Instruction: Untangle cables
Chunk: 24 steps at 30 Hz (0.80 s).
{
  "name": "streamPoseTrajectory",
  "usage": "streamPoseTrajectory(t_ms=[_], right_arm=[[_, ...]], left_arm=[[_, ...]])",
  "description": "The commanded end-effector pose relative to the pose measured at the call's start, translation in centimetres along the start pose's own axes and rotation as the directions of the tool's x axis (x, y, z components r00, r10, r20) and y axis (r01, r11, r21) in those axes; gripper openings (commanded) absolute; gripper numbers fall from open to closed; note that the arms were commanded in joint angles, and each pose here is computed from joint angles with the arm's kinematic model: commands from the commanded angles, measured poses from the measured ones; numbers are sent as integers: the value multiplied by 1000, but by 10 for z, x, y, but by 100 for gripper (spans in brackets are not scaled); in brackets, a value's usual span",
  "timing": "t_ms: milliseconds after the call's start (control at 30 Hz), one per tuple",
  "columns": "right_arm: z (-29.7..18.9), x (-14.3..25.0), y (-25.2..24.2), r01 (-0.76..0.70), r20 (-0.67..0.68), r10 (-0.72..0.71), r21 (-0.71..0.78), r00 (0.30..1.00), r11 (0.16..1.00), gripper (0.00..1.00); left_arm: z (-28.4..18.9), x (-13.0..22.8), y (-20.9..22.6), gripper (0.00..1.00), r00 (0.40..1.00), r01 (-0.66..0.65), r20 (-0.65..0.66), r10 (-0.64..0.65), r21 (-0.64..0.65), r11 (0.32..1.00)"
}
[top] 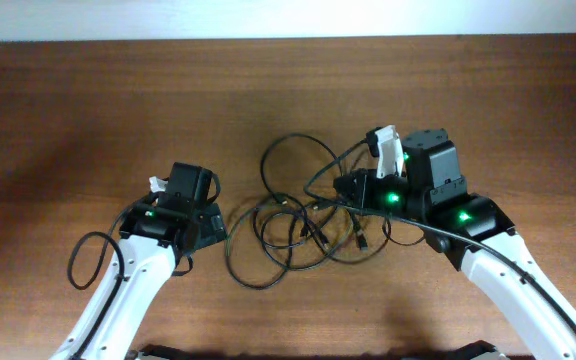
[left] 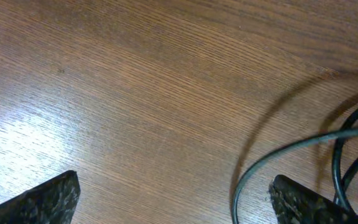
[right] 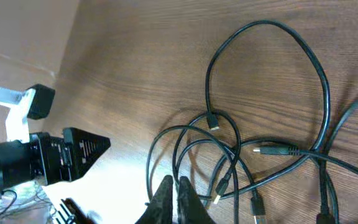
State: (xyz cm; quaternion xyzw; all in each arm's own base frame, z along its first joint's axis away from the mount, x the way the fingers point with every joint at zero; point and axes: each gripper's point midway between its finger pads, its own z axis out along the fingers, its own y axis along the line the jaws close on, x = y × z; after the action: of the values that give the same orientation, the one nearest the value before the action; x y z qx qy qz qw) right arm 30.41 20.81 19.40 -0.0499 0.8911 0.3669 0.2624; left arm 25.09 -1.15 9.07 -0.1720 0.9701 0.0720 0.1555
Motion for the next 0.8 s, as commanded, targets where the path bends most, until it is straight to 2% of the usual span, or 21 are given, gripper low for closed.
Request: streamPoseTrajectory(t_ms=[0, 167, 233, 267, 300, 333, 367, 500, 567, 633, 667, 700, 733, 767], right_arm=[[-1, -2, -3, 8, 11, -8, 14, 1000, 1000, 4], [-4, -11, 19, 48, 38, -45, -91, 998, 995, 4], [-6, -18, 20, 63, 72, -57, -83, 996, 995, 4], [-5, -16, 3, 27, 71, -27, 0, 997, 1000, 22], [-9, -9, -39, -104, 90, 87, 209, 992, 972, 65], [-27, 1, -87, -240, 149, 194, 424, 970, 873, 84], [-39, 5, -108, -274, 169, 218, 503, 961, 820, 88], [-57, 16, -166, -355, 190, 307, 639, 932, 682, 95], [-34, 27, -180, -308, 96, 328, 651, 940, 694, 95], [-2, 36, -190, -308, 25, 375, 621, 927, 721, 86], [13, 40, -196, -313, 3, 392, 608, 920, 729, 69], [24, 44, -201, -318, -16, 408, 599, 913, 735, 33], [29, 47, -203, -321, -27, 417, 595, 909, 737, 4], [29, 45, -202, -321, -24, 413, 591, 910, 740, 4]], left_arm=[[1, 1, 0, 99, 1000, -14, -8, 14, -1, 1000], [1, 1, 0, 99, 1000, -14, -8, 14, -1, 1000], [1, 1, 0, 99, 1000, -14, -8, 14, -1, 1000], [1, 1, 0, 99, 1000, -14, -8, 14, -1, 1000], [1, 1, 0, 99, 1000, -14, -8, 14, -1, 1000], [1, 1, 0, 99, 1000, -14, -8, 14, -1, 1000], [1, 1, 0, 99, 1000, -14, -8, 14, -1, 1000], [1, 1, 0, 99, 1000, -14, -8, 14, -1, 1000], [1, 1, 0, 99, 1000, -14, -8, 14, -1, 1000], [1, 1, 0, 99, 1000, -14, -8, 14, -1, 1000], [1, 1, 0, 99, 1000, -14, -8, 14, -1, 1000], [1, 1, 0, 99, 1000, -14, -8, 14, -1, 1000], [1, 1, 0, 99, 1000, -14, -8, 14, -1, 1000], [1, 1, 0, 99, 1000, -14, -8, 14, -1, 1000]])
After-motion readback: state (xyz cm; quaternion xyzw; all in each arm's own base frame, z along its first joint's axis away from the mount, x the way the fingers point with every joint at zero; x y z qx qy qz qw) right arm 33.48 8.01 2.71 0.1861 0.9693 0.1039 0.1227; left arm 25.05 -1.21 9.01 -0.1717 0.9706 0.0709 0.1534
